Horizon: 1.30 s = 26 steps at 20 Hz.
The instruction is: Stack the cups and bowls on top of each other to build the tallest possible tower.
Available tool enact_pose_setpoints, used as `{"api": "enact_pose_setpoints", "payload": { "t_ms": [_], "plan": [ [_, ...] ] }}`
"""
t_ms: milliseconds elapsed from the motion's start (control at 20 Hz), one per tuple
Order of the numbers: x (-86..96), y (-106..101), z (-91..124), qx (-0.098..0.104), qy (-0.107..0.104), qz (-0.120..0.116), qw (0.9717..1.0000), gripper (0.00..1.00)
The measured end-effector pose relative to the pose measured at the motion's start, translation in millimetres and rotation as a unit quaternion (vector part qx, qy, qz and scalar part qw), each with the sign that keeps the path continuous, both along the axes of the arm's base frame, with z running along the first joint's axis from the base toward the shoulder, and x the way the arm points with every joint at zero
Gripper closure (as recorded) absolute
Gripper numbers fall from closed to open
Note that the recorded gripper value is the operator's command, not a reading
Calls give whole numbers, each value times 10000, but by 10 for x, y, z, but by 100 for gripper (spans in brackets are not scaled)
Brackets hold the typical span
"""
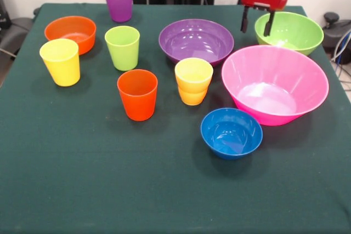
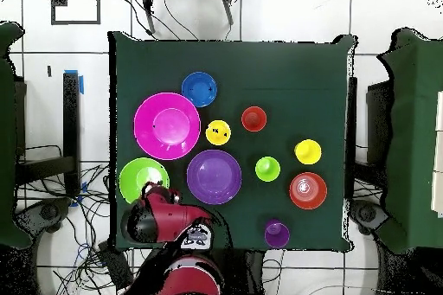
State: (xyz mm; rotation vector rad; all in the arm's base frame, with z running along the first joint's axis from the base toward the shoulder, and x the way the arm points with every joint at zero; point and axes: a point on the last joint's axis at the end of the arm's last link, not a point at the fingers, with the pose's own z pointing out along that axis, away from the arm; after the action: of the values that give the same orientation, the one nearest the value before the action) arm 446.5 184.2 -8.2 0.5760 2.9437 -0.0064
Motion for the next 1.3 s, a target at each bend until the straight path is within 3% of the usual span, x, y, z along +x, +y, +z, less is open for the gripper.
{"api": "enact_pose_setpoints", "payload": {
  "t_ms": [100,150,1200,1250,1300],
  "plan": [
    [-21,-6,-26,-4,34,-1,10000,0],
    [-65,-13,-73,-12,95,7,10000,100],
    [-52,-58,-50,3,65,73,10000,100],
    [-43,-92,-53,4,72,40,10000,0],
    [-43,-98,-55,4,75,36,10000,0]
  ]
}}
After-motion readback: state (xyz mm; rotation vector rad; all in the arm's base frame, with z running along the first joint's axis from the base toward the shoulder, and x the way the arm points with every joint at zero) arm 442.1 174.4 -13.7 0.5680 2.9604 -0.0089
